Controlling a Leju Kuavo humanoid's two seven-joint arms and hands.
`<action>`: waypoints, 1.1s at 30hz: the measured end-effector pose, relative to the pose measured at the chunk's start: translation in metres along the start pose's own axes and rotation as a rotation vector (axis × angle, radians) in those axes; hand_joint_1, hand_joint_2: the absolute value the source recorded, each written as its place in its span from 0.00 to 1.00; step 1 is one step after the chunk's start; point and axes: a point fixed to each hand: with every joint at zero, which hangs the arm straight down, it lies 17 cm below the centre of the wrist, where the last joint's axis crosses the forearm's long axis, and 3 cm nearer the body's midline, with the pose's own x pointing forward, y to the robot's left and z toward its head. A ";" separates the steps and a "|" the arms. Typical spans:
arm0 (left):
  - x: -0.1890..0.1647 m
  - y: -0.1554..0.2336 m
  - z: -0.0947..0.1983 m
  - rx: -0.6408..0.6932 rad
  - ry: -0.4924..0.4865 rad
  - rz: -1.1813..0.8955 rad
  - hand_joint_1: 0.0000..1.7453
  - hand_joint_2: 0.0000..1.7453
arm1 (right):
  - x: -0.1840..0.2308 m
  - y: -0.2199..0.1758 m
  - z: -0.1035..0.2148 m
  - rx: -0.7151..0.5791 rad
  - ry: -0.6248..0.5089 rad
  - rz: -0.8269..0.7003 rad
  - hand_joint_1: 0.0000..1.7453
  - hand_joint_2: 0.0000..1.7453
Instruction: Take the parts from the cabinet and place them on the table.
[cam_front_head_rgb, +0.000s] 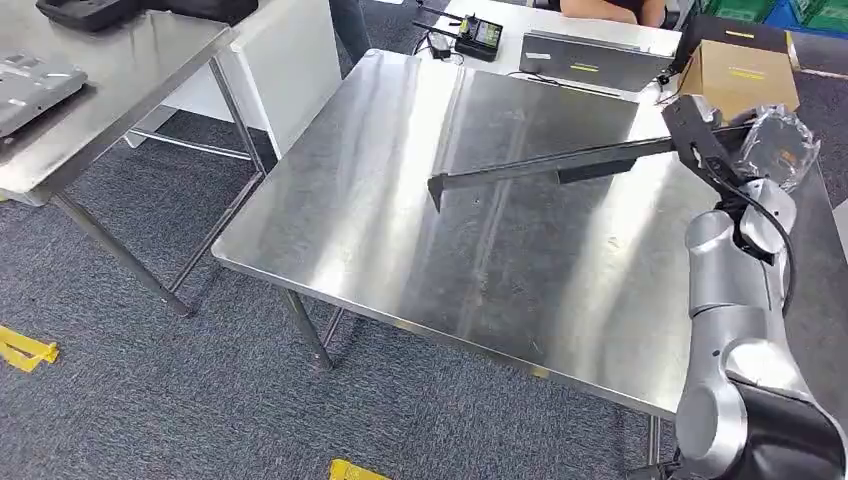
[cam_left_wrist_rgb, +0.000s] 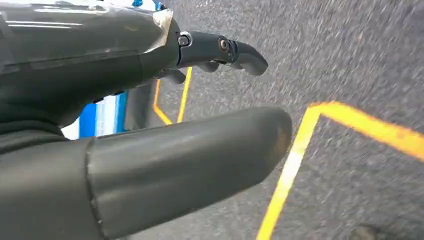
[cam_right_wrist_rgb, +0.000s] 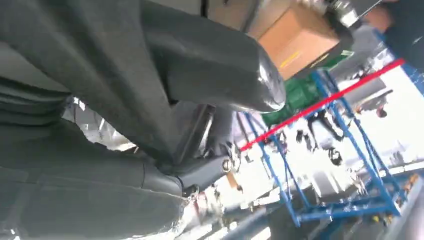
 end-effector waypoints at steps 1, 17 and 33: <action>-0.003 -0.004 0.001 -0.030 0.015 -0.011 0.00 0.00 | -0.003 -0.003 -0.001 -0.010 0.004 -0.012 1.00 0.00; -0.027 -0.009 0.007 -0.129 0.103 -0.131 0.00 0.00 | -0.061 -0.007 0.011 -0.059 0.099 -0.043 0.00 0.00; -0.034 0.002 0.008 -0.116 0.136 -0.159 0.00 0.00 | -0.084 0.014 0.019 0.072 0.170 0.099 0.00 0.00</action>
